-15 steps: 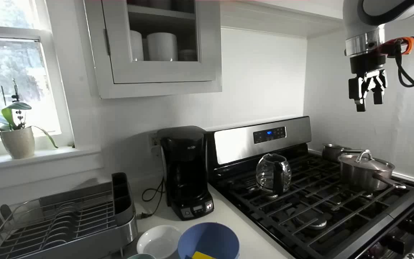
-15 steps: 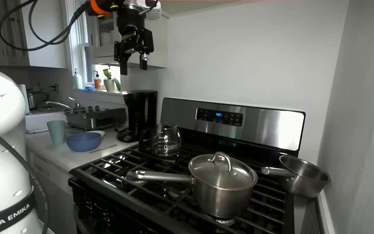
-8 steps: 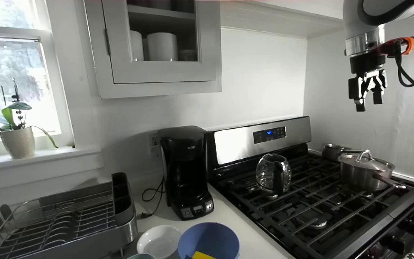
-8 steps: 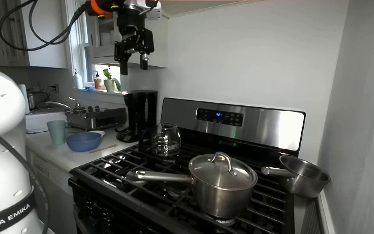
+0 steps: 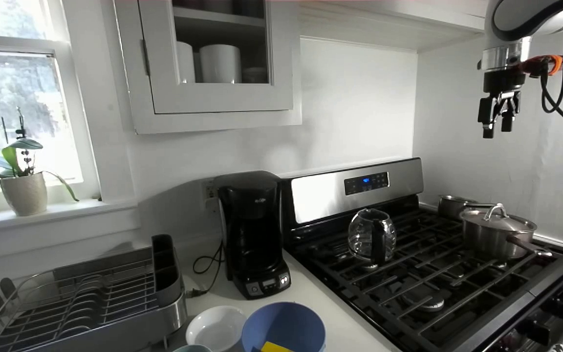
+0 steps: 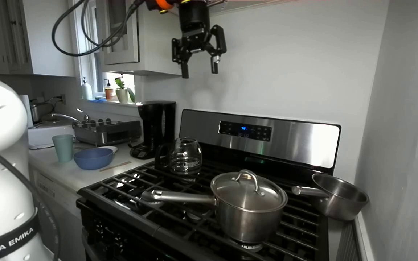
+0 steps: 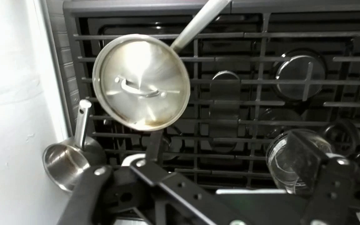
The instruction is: Move the pot on the top right slightly to the left
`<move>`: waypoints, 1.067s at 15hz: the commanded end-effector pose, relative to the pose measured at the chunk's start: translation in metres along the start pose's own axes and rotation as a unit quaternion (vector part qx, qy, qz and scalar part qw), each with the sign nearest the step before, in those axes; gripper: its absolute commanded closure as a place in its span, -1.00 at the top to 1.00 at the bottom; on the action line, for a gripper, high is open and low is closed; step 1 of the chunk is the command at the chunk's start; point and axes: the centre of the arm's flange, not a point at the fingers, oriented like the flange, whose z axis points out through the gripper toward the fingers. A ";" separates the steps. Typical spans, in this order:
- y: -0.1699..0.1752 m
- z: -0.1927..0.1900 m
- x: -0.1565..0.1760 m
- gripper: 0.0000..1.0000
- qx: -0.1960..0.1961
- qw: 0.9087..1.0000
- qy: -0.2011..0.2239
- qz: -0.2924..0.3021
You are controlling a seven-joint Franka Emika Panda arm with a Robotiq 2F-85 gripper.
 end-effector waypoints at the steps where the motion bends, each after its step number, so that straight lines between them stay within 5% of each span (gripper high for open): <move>1: 0.061 0.010 0.046 1.00 0.010 0.998 0.046 -0.030; 9: 0.155 0.070 0.085 1.00 0.045 0.995 0.091 0.017; 10: 0.133 0.062 0.066 1.00 0.029 0.996 0.089 0.013; 16: 0.146 0.076 0.076 1.00 0.036 0.996 0.083 0.021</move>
